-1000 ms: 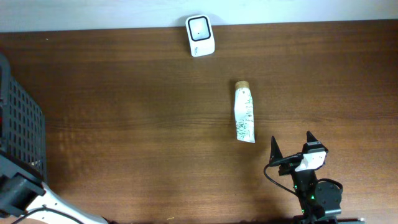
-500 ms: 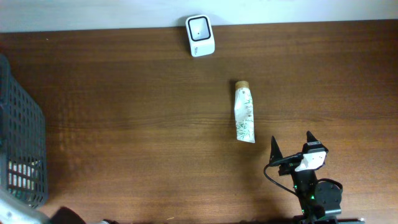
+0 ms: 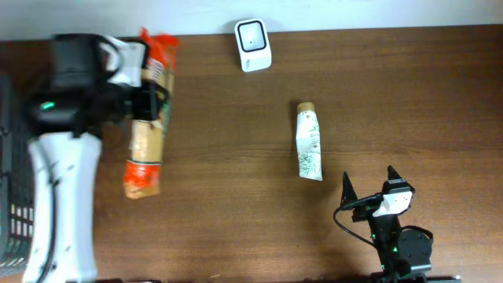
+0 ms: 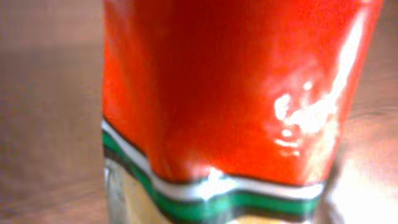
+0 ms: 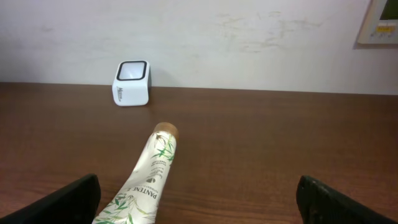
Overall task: Scan the item barcode
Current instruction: 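Lay the orange spaghetti pack on the table left of the tube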
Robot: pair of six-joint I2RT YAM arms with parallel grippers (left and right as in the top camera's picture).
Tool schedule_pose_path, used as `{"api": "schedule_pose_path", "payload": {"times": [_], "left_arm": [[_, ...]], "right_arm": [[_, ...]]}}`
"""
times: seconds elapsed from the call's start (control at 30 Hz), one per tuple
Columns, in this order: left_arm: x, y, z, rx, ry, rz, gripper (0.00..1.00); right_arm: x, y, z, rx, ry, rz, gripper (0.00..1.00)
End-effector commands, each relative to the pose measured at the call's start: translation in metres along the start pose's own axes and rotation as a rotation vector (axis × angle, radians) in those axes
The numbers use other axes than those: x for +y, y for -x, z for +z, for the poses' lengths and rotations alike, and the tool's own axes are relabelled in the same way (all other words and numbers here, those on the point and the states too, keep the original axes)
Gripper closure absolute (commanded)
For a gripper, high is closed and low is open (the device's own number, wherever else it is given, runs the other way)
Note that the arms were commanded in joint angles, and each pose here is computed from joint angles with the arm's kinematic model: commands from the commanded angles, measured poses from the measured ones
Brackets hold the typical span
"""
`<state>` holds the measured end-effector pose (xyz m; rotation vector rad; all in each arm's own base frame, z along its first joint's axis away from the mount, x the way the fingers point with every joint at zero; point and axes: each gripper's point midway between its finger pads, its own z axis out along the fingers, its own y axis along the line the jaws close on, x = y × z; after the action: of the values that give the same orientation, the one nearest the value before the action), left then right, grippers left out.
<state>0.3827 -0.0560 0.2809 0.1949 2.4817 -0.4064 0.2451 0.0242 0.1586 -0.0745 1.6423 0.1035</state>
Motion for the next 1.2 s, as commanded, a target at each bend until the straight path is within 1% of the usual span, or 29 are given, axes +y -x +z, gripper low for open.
{"api": "schedule_pose_path", "payload": {"times": [0.0,0.07,0.1,0.17,0.3,0.37,0.43,0.53,0.6,0.7,0.77,0.8,0.83,0.87,0.9,0.93,1.0,1.03,1.1,1.17], "left_arm": [[0.001,-0.026,0.056,0.070,0.129,-0.124,1.00],[-0.012,-0.037,0.090,0.087,0.116,-0.134,1.00],[-0.026,-0.044,0.116,0.093,0.091,-0.108,1.00],[-0.036,-0.055,0.141,0.116,0.081,-0.075,1.00],[-0.043,-0.090,0.194,0.223,0.164,-0.056,1.00],[-0.046,-0.103,0.210,0.254,0.205,-0.031,1.00],[-0.050,-0.107,0.221,0.250,0.236,0.003,1.00],[-0.063,-0.105,0.233,0.217,0.228,0.038,1.00],[-0.071,-0.110,0.245,0.220,0.218,0.056,1.00],[-0.071,-0.114,0.249,0.228,0.219,0.059,1.00],[-0.072,-0.113,0.249,0.226,0.217,0.059,0.80],[-0.074,-0.113,0.250,0.222,0.207,0.059,0.66],[-0.077,-0.112,0.250,0.221,0.195,0.060,0.59],[-0.084,-0.112,0.251,0.220,0.166,0.061,0.48],[-0.088,-0.113,0.252,0.223,0.148,0.060,0.42],[-0.091,-0.113,0.252,0.221,0.143,0.063,0.39],[-0.097,-0.114,0.253,0.216,0.133,0.076,0.25],[-0.098,-0.112,0.253,0.210,0.131,0.077,0.20],[-0.099,-0.105,0.252,0.194,0.127,0.077,0.18],[-0.102,-0.089,0.244,0.169,0.119,0.106,0.18]], "right_arm": [[0.000,-0.002,0.000,0.003,0.002,0.001,0.01],[0.000,-0.002,0.000,0.003,0.002,0.001,0.01],[0.000,-0.002,0.000,0.003,0.002,0.001,0.01],[0.000,-0.002,0.000,0.003,0.002,0.001,0.01],[0.000,-0.002,0.000,0.003,0.002,0.001,0.01],[0.000,-0.002,0.000,0.003,0.002,0.001,0.01],[0.000,-0.002,0.000,0.003,0.002,0.001,0.01],[0.000,-0.002,0.000,0.003,0.002,0.001,0.02],[0.000,-0.002,0.000,0.003,0.002,0.001,0.01],[0.000,-0.002,0.000,0.003,0.002,0.001,0.01],[0.000,-0.002,0.000,0.003,0.002,0.001,0.01],[0.000,-0.002,0.000,0.003,0.002,0.001,0.01],[0.000,-0.002,0.000,0.003,0.002,0.001,0.01],[0.000,-0.002,0.000,0.003,0.002,0.001,0.01],[0.000,-0.002,0.000,0.003,0.002,0.001,0.01],[0.000,-0.002,0.000,0.003,0.002,0.001,0.01],[0.000,-0.002,0.000,0.003,0.002,0.001,0.01],[0.000,-0.002,0.000,0.003,0.002,0.001,0.01],[0.000,-0.002,0.000,0.003,0.002,0.001,0.01],[0.000,-0.002,0.000,0.003,0.002,0.001,0.01]]}}
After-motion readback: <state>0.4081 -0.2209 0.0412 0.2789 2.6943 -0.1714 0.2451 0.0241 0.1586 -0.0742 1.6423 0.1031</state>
